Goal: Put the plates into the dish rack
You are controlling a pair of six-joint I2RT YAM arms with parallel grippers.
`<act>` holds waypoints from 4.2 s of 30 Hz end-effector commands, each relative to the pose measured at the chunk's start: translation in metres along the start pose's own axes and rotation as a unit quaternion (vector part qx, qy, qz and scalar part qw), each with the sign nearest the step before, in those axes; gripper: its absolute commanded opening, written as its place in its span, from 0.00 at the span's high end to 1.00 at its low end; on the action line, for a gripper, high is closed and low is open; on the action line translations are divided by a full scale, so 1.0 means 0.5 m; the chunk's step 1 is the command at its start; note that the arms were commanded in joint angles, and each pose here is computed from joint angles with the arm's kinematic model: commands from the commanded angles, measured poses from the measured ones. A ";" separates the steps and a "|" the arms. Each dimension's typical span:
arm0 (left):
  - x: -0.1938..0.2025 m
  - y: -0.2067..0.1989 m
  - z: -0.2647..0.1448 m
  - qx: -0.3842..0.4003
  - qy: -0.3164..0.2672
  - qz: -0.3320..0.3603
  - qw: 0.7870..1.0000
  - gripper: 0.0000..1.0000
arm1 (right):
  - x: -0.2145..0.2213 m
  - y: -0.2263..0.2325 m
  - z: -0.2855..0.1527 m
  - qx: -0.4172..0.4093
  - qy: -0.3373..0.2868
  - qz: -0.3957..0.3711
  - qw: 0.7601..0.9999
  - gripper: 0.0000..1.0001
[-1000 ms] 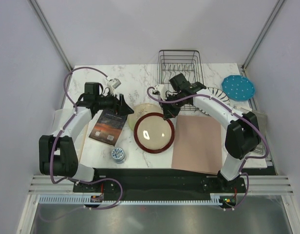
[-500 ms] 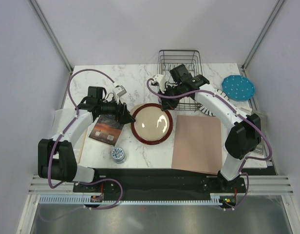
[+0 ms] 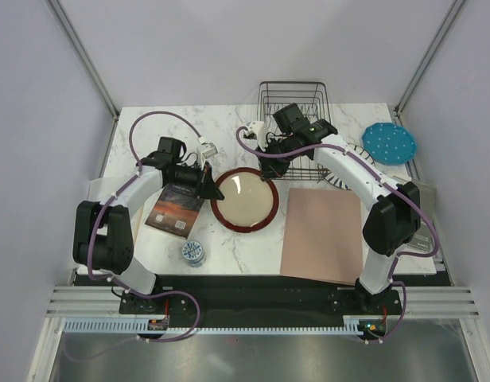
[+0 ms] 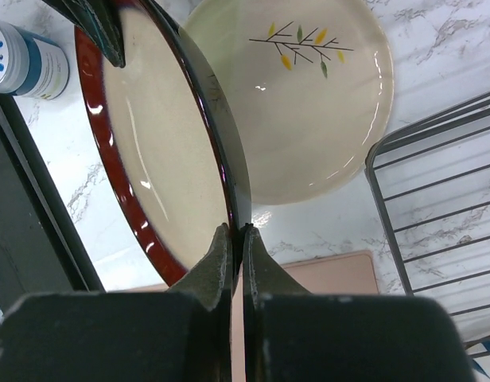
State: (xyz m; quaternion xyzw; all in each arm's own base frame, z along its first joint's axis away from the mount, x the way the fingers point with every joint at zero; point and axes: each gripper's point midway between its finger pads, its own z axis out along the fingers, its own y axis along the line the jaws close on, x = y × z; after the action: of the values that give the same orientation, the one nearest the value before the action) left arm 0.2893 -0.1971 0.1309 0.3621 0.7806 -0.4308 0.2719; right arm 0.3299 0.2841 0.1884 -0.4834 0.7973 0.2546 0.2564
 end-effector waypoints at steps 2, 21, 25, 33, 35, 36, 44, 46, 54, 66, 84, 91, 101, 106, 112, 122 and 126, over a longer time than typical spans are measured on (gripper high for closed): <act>-0.025 -0.051 -0.001 0.068 -0.017 0.069 0.995 0.91 | -0.051 0.014 -0.022 -0.014 -0.047 -0.024 0.999 0.87; -0.054 -0.034 -0.001 0.059 -0.029 0.064 0.996 0.96 | 0.086 0.075 0.045 -0.155 0.065 0.000 0.986 0.48; -0.057 -0.030 0.003 0.057 -0.030 0.058 0.996 0.96 | 0.082 0.074 0.047 -0.158 0.059 -0.005 0.986 0.65; -0.073 0.003 0.000 0.006 -0.049 0.067 0.997 0.59 | 0.014 0.038 0.002 -0.126 -0.002 0.003 0.992 1.00; -0.103 0.014 -0.032 -0.038 -0.073 0.091 0.992 0.39 | -0.010 -0.004 -0.036 -0.095 -0.022 0.032 0.995 1.00; -0.114 0.014 -0.047 -0.052 -0.081 0.095 0.991 0.34 | -0.049 -0.027 -0.068 -0.073 -0.047 0.028 0.996 1.00; -0.225 -0.024 -0.195 -0.182 -0.146 0.184 0.955 0.11 | -0.203 -0.209 -0.255 0.072 -0.181 0.083 0.977 1.00; -0.228 -0.021 -0.198 -0.191 -0.149 0.179 0.953 0.11 | -0.239 -0.268 -0.298 0.137 -0.231 0.117 0.956 1.00; -0.252 0.000 -0.183 -0.181 -0.175 0.131 0.959 0.12 | -0.268 -0.451 -0.449 0.471 -0.350 0.193 0.786 1.00; -0.226 0.020 -0.158 -0.171 -0.177 0.116 0.962 0.12 | -0.187 -0.539 -0.489 0.679 -0.258 0.217 0.652 1.00; -0.216 0.042 -0.140 -0.161 -0.166 0.097 0.968 0.12 | -0.099 -0.605 -0.357 0.671 -0.176 0.241 0.679 1.00; -0.210 0.047 -0.135 -0.159 -0.162 0.089 0.970 0.12 | -0.059 -0.630 -0.309 0.664 -0.164 0.279 0.675 1.00; -0.208 0.052 -0.121 -0.139 -0.159 0.077 0.975 0.12 | -0.110 -0.611 -0.386 0.678 -0.215 0.280 0.645 1.00; -0.216 0.059 -0.116 -0.133 -0.161 0.073 0.975 0.12 | -0.079 -0.612 -0.349 0.676 -0.184 0.278 0.657 1.00; -0.213 0.062 -0.116 -0.136 -0.160 0.076 0.975 0.12 | -0.046 -0.624 -0.288 0.661 -0.149 0.279 0.680 1.00; -0.192 0.086 -0.111 -0.161 -0.154 0.034 0.974 0.12 | 0.004 -0.627 -0.183 0.632 -0.102 0.288 0.712 0.71; -0.171 0.119 -0.098 -0.176 -0.142 0.002 0.974 0.12 | -0.006 -0.610 -0.209 0.632 -0.107 0.285 0.713 0.38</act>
State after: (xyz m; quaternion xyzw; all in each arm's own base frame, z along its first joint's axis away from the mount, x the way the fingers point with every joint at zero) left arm 0.3684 -0.1649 0.1978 0.2774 0.7805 -0.3402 0.4452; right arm 0.5900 0.0915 0.1701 0.0509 0.8640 -0.2139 0.4530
